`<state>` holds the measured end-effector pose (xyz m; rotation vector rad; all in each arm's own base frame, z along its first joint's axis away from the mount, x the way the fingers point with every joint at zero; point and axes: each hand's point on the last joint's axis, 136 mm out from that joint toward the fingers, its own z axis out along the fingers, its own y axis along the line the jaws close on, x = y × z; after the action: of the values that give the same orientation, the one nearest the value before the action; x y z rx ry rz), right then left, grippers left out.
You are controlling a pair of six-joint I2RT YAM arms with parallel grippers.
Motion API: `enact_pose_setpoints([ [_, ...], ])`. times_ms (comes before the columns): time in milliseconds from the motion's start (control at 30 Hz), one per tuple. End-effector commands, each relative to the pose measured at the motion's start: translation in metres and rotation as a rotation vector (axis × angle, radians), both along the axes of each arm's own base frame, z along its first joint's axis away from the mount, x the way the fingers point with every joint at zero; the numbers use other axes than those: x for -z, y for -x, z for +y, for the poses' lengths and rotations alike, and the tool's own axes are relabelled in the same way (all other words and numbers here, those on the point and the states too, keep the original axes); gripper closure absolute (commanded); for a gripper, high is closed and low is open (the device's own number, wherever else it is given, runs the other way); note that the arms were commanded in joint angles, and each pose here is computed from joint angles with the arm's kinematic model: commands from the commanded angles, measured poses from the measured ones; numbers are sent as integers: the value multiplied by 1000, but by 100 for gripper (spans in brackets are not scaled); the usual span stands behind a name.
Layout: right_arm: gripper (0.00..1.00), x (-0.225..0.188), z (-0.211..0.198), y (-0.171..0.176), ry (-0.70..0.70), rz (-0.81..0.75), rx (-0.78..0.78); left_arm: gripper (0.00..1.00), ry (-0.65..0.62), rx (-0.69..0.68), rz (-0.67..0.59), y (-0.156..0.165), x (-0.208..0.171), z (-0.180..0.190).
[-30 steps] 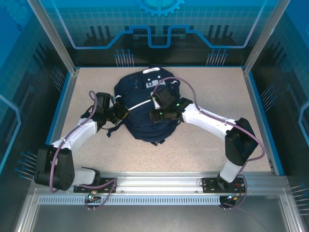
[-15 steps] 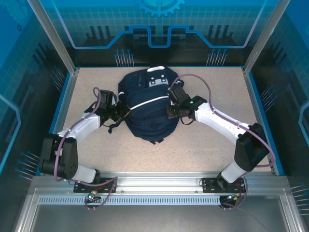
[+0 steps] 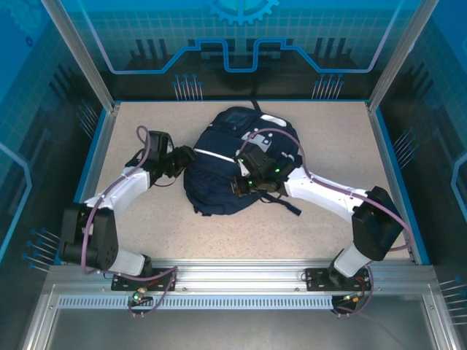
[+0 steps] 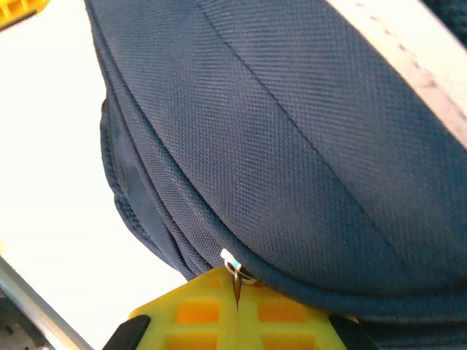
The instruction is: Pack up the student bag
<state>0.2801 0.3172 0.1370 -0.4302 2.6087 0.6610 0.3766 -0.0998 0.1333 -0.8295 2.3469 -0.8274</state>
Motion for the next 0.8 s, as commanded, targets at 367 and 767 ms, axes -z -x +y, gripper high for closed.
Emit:
enact_pose_setpoints([
  [367, 100, -7, 18, -2, -33, 5, -34, 49, 335, 58, -45, 19, -20, -51],
  [767, 100, -6, 14, -3, -15, 3, -17, 49, 272, 6, -64, 26, -23, -47],
])
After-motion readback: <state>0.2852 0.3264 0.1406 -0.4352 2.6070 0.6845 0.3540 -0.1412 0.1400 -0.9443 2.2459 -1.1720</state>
